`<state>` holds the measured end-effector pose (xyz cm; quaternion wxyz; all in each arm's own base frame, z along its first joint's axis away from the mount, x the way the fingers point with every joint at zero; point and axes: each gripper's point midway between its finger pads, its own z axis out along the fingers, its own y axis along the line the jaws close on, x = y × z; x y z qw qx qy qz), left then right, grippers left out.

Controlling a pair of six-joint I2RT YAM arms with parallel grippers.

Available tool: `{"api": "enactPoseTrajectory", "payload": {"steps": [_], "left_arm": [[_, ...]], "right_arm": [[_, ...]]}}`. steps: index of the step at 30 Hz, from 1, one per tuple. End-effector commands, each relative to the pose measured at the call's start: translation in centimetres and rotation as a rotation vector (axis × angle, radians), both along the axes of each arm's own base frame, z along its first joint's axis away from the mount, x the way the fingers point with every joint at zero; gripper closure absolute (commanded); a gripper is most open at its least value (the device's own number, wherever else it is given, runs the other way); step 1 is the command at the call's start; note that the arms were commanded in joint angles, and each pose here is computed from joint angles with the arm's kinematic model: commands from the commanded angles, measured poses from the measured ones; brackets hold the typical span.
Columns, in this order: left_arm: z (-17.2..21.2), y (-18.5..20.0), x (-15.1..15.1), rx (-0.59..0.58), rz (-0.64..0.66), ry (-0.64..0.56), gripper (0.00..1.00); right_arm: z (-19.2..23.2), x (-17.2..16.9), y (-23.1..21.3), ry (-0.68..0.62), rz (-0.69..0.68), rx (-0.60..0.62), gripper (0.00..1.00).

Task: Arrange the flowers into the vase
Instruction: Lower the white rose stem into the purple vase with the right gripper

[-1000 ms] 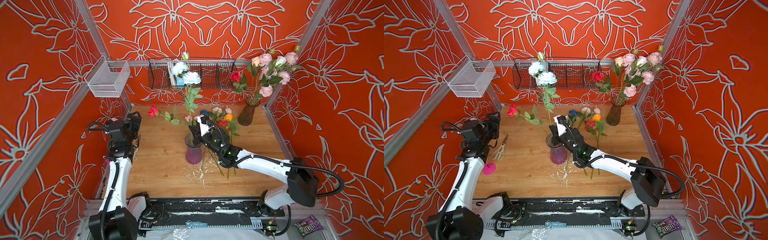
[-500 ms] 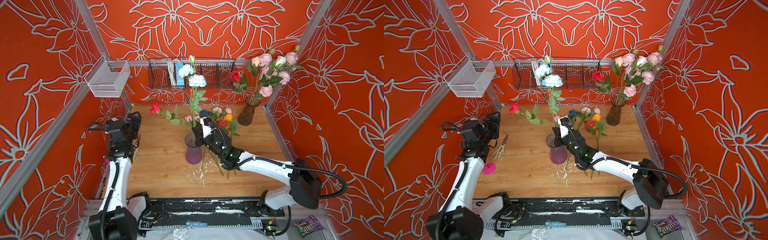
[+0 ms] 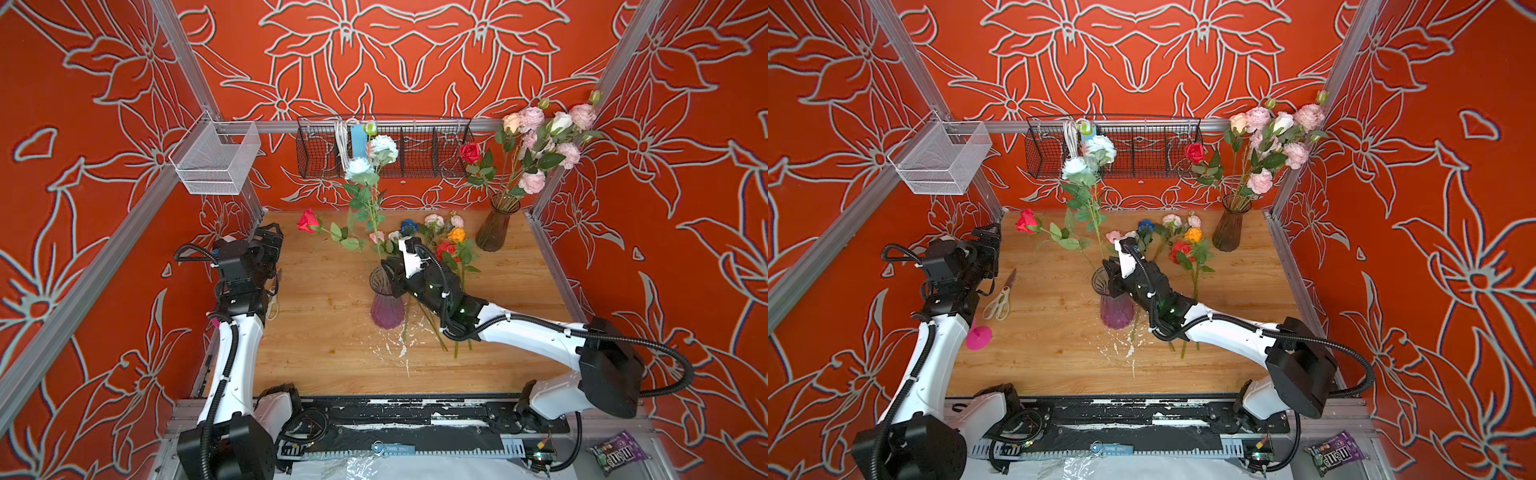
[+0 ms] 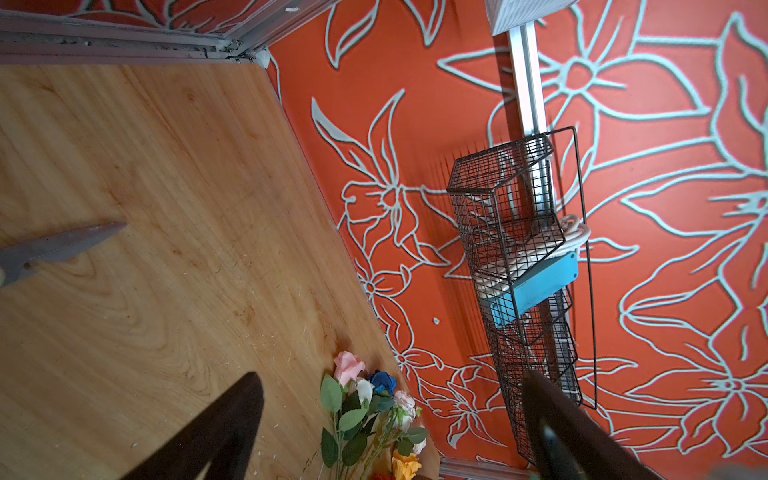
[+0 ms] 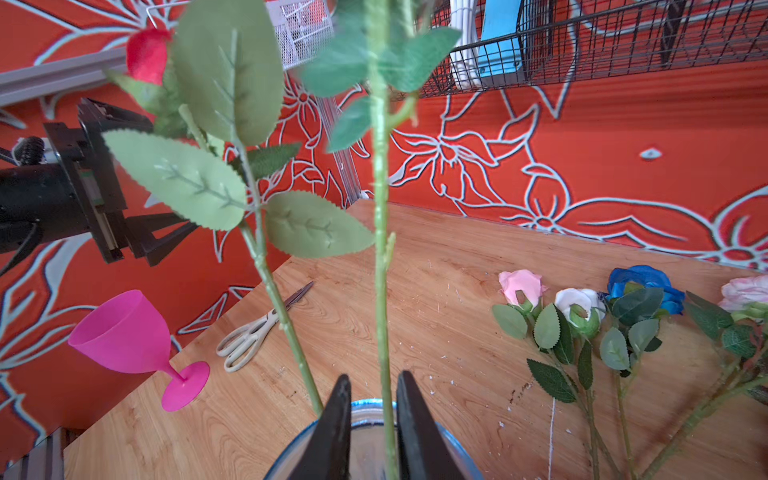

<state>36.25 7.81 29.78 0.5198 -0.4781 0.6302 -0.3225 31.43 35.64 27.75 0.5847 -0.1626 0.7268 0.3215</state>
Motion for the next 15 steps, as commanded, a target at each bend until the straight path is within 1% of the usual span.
{"api": "enactPoseTrajectory", "payload": {"steps": [1, 9, 15], "left_arm": [[1.5, 0.1, 0.2, 0.009, -0.003, -0.044, 0.03], [1.8, -0.1, 0.2, 0.002, -0.015, -0.055, 0.03], [1.9, 0.1, -0.1, 0.010, 0.000, -0.052, 0.03]], "right_arm": [[-0.6, -0.7, -0.1, 0.023, 0.016, 0.002, 0.77], [-0.6, -1.7, -0.3, 0.018, 0.026, -0.012, 0.75], [1.4, -2.6, -0.7, -0.001, 0.038, 0.002, 0.72]]}}
